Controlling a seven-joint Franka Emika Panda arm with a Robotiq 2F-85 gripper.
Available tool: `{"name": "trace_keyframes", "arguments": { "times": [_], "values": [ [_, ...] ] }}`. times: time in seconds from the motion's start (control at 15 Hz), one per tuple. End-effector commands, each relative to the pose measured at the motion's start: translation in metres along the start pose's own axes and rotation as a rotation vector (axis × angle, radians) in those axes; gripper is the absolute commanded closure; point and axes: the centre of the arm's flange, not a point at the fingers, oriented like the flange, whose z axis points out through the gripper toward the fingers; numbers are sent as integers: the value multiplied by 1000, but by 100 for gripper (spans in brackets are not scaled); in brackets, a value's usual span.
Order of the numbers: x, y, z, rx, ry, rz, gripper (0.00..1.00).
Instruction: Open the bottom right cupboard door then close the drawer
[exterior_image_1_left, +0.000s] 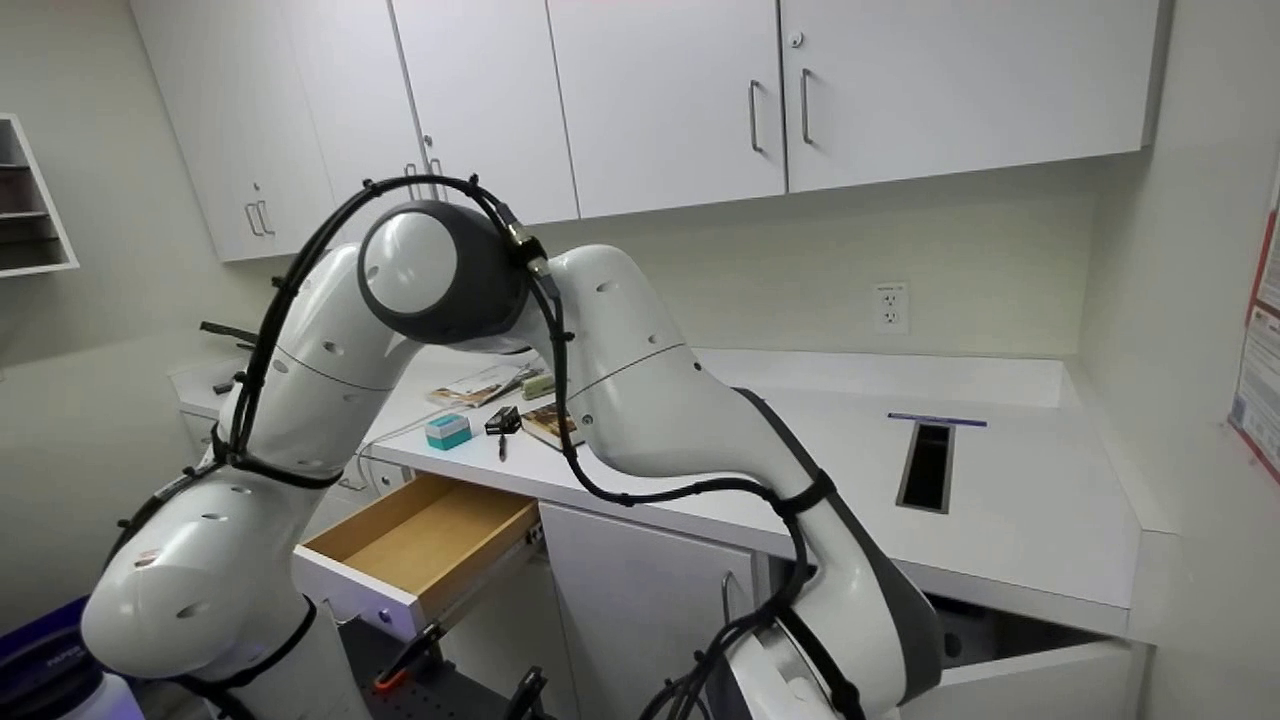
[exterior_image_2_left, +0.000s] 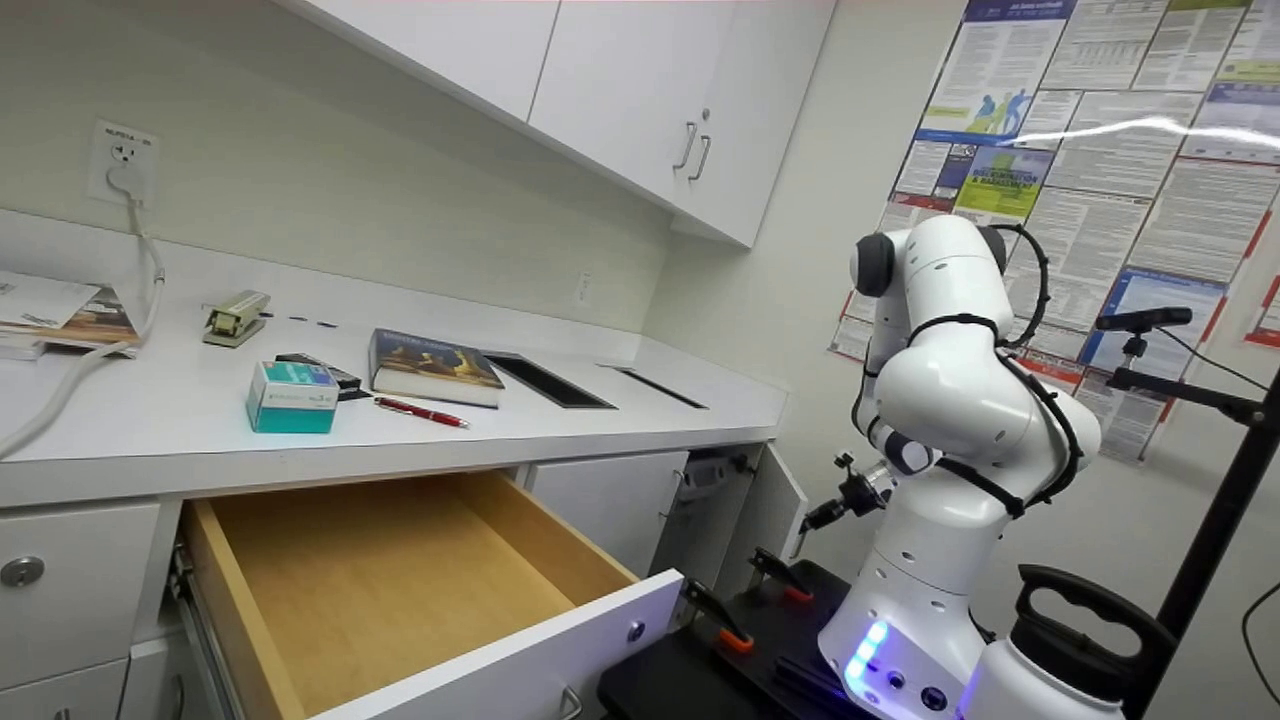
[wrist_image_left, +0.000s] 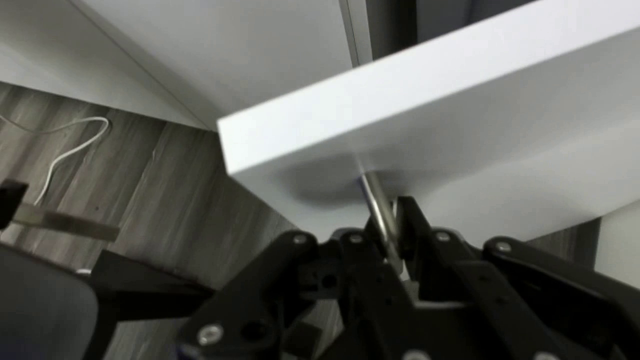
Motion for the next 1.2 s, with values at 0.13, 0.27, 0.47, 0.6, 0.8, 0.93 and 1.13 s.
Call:
{"name": "trace_keyframes", "arguments": {
  "times": [0.13,0.27,0.47,0.6,0.8,0.93,1.13],
  "values": [
    [24,-75,-72,28,66,-72,98],
    [35,-90,-89,35,90,-95,98],
    [41,-103,-98,6,96,-137,98],
    [36,-105,-101,-33,107,-167,65],
    [19,-103,-113,-65,162,-179,51],
    [5,-99,-120,-85,215,-206,37],
    [-23,-96,-139,-140,258,-249,15]
  ]
}}
